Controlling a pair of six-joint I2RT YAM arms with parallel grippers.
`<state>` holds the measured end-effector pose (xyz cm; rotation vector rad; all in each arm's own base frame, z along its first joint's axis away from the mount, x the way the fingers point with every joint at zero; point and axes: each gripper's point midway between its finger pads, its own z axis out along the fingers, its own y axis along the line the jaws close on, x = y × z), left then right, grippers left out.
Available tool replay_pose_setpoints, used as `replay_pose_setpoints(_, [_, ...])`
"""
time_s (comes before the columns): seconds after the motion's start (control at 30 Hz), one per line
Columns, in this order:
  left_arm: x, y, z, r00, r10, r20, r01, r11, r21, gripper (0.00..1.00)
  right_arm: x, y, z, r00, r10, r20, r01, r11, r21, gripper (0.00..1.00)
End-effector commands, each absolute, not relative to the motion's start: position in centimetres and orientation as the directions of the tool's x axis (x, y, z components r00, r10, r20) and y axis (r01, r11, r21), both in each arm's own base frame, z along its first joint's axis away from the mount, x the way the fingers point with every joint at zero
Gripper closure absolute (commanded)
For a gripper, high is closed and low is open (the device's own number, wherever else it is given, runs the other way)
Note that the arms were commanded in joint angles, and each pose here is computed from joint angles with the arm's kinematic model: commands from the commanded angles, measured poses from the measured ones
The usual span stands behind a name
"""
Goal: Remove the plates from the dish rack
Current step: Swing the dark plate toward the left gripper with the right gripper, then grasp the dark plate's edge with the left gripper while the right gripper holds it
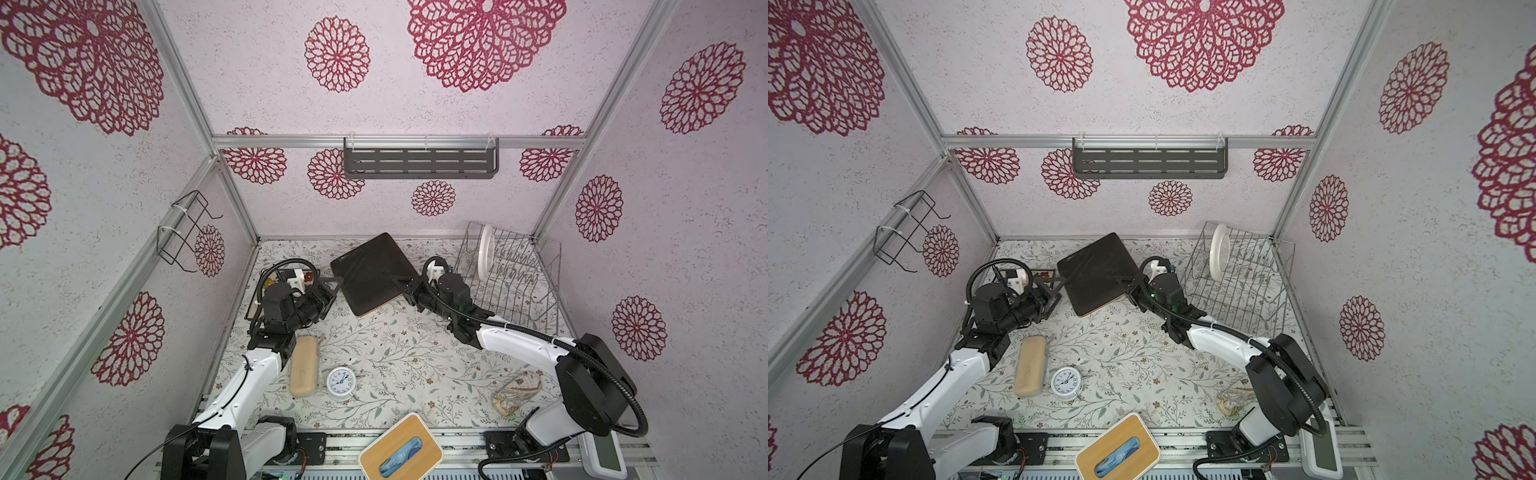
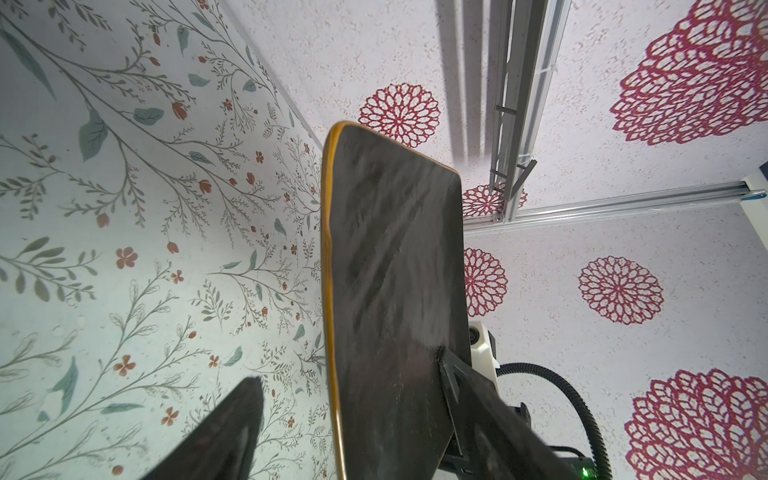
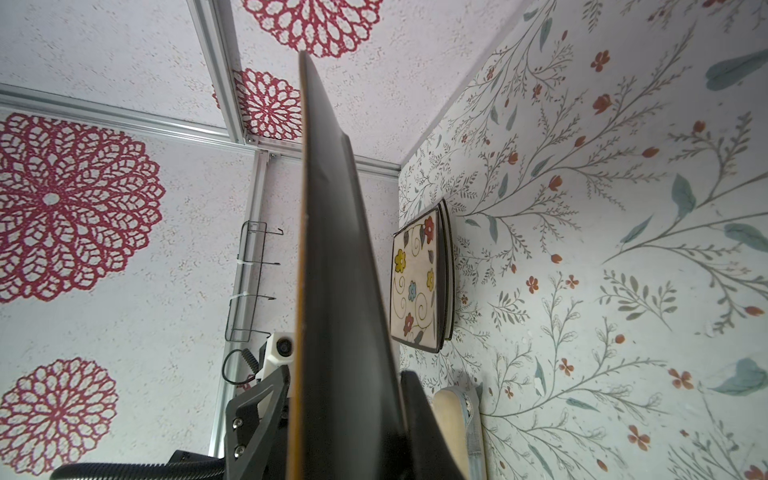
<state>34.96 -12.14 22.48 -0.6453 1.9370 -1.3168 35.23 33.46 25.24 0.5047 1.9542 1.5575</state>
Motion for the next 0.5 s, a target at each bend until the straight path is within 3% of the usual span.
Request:
replay_pose_setpoints(0.0, [35.2, -12.4, 23.0, -0.634, -0.719, -0.285, 0.025, 0.35, -0.937, 0.25, 33.8, 33.4, 38.0, -0.731, 0.644, -0.225, -0.334, -0.051, 0.941, 1.0])
replay_pose_setpoints(0.13, [35.5, -12.6, 23.0, -0.638, -0.718, -0.278, 0.031, 0.337, -0.941, 0.3, 33.6, 33.6, 37.5, -0.748, 0.633, -0.198, -0.312, -0.073, 0.947, 1.0])
replay_pose_setpoints(0.3, [35.6, -12.9, 23.4, -0.65, -0.71, -0.271, 0.05, 0.316, -0.948, 0.47, 33.1, 33.9, 37.4, -0.767, 0.611, -0.196, -0.317, -0.095, 0.944, 1.0])
replay_pose_setpoints(0.47, [35.5, -13.0, 23.4, -0.65, -0.71, -0.269, 0.05, 0.314, -0.948, 0.51, 32.7, 33.7, 37.8, -0.775, 0.603, -0.19, -0.319, -0.113, 0.941, 1.0])
